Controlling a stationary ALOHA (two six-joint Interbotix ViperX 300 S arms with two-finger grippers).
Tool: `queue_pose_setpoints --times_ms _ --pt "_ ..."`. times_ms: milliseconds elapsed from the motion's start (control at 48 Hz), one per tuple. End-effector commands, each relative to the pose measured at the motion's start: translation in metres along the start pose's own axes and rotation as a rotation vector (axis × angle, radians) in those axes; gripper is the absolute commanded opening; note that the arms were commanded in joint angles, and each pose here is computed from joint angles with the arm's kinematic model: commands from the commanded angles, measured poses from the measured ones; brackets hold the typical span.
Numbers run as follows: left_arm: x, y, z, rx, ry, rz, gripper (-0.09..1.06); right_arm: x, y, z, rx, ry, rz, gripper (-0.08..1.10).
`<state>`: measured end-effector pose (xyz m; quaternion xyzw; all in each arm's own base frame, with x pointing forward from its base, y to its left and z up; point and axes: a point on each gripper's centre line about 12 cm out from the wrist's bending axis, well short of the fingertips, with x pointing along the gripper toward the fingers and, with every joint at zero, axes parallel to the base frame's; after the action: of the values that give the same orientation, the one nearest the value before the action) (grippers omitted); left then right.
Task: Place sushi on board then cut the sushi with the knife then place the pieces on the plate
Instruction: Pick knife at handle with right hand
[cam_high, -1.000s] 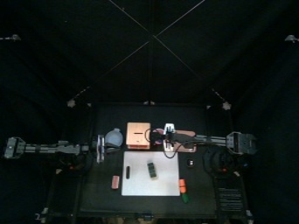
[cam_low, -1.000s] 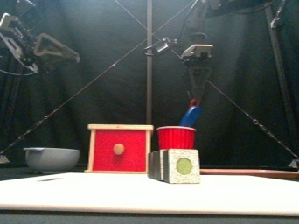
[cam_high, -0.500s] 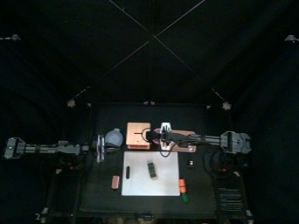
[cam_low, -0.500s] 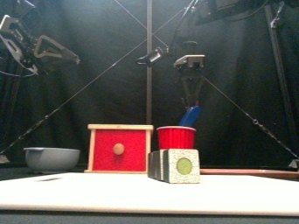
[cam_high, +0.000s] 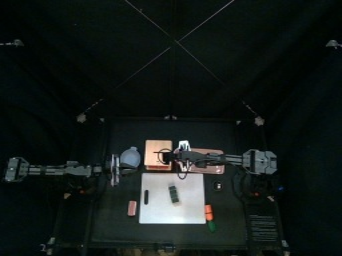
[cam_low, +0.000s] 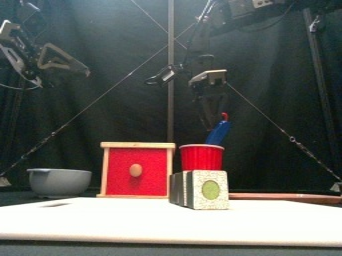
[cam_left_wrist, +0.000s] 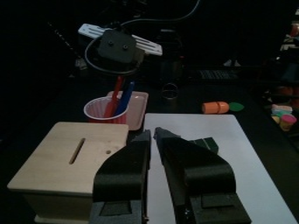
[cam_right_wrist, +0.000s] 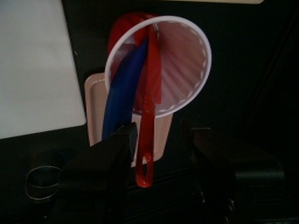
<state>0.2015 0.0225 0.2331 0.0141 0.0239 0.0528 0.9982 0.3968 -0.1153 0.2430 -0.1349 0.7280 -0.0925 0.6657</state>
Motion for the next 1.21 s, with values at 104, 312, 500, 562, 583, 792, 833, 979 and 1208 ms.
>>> queue_pose_setpoints --times_ms 104,312,500,562,583,792,833,979,1208 --pt "0.001 0.001 0.003 0.000 -0.012 0.004 0.55 -0.011 -0.009 -0.003 0.013 -0.013 -0.003 0.78" --pt "0.001 0.001 0.003 0.000 -0.011 0.005 0.55 -0.004 -0.012 -0.001 0.013 0.006 0.002 0.78" --pt "0.001 0.001 0.003 0.000 -0.011 0.005 0.55 0.003 -0.015 -0.001 0.009 0.022 0.007 0.78" --pt "0.001 0.001 0.002 0.000 -0.008 0.005 0.55 0.003 -0.015 0.000 0.006 0.022 0.008 0.78" --pt "0.001 0.001 0.002 0.000 -0.008 0.005 0.55 0.003 -0.014 0.000 0.007 0.020 0.011 0.77" --pt "0.001 0.002 0.001 0.000 -0.006 0.010 0.55 0.005 -0.012 0.000 0.008 0.021 0.033 0.63" --pt "0.001 0.002 0.002 0.000 -0.007 0.010 0.55 0.006 -0.011 0.001 0.008 0.023 0.039 0.59" --pt "0.000 0.002 0.001 -0.002 -0.006 0.010 0.55 0.007 -0.013 0.001 0.021 0.024 0.063 0.52" --pt "0.000 0.002 0.001 -0.002 -0.006 0.011 0.55 0.000 -0.017 0.002 0.051 0.002 0.107 0.46"
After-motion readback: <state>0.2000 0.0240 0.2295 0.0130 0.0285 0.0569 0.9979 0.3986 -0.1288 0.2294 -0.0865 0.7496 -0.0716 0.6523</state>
